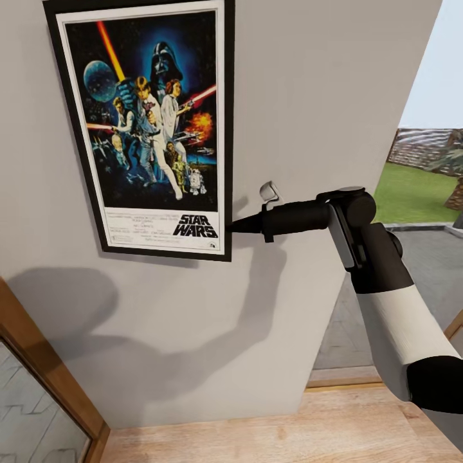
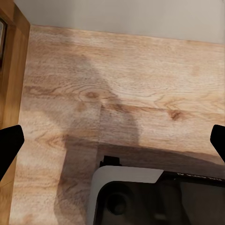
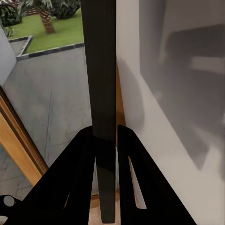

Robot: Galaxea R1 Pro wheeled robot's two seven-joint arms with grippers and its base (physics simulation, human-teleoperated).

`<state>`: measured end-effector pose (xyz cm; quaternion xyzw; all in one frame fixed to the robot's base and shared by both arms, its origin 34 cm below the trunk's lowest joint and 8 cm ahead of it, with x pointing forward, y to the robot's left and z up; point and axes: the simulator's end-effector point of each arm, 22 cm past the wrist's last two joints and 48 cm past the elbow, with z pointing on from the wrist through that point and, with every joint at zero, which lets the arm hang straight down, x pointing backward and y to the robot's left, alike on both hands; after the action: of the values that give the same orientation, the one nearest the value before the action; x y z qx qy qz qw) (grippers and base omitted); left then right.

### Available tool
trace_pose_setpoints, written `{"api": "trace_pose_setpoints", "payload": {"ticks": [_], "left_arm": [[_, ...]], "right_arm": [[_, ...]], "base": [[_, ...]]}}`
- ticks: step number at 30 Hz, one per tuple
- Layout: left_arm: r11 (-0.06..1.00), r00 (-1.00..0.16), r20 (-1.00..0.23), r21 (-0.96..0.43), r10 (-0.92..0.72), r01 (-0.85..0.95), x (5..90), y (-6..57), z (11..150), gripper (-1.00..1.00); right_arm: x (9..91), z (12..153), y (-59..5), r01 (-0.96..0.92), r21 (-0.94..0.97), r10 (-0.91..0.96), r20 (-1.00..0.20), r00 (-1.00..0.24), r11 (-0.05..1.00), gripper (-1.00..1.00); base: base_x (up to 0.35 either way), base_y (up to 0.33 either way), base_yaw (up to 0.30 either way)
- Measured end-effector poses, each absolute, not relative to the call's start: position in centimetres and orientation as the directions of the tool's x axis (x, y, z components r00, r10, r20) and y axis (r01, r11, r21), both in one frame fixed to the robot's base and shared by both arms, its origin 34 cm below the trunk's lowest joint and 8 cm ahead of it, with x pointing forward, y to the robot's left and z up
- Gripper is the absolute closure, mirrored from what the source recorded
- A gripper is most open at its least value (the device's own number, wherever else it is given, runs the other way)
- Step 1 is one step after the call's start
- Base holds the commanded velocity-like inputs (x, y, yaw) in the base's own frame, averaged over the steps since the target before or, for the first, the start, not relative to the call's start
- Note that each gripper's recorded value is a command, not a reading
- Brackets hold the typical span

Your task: Pick up the poster from the kitchen countertop and hang it on one of the wall nails in the kitchen.

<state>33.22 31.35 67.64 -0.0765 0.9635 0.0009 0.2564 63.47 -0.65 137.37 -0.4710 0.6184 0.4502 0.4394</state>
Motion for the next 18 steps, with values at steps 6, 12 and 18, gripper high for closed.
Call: {"api": "trace_pose_setpoints", "payload": {"ticks": [6,12,18], "left_arm": [[0.988,-0.857,-0.494,-0.038,-0.147,-0.148,33.22,31.35,67.64,-1.00],[0.988,-0.857,-0.494,-0.038,-0.147,-0.148,33.22,31.35,67.64,-1.00],[0.988,-0.857,-0.494,-0.038,-0.147,-0.148,33.22,31.35,67.64,-1.00]], "right_arm": [[63.48,137.38,-0.67,-0.978,0.143,-0.186,-0.968,-0.170,0.151,1.00],[63.49,137.38,-0.67,-0.978,0.143,-0.186,-0.968,-0.171,0.151,1.00],[63.45,137.41,-0.66,-0.978,0.143,-0.185,-0.968,-0.170,0.150,1.00]], "base": [[0.000,0.000,0.000],[0.000,0.000,0.000],[0.000,0.000,0.000]]}}
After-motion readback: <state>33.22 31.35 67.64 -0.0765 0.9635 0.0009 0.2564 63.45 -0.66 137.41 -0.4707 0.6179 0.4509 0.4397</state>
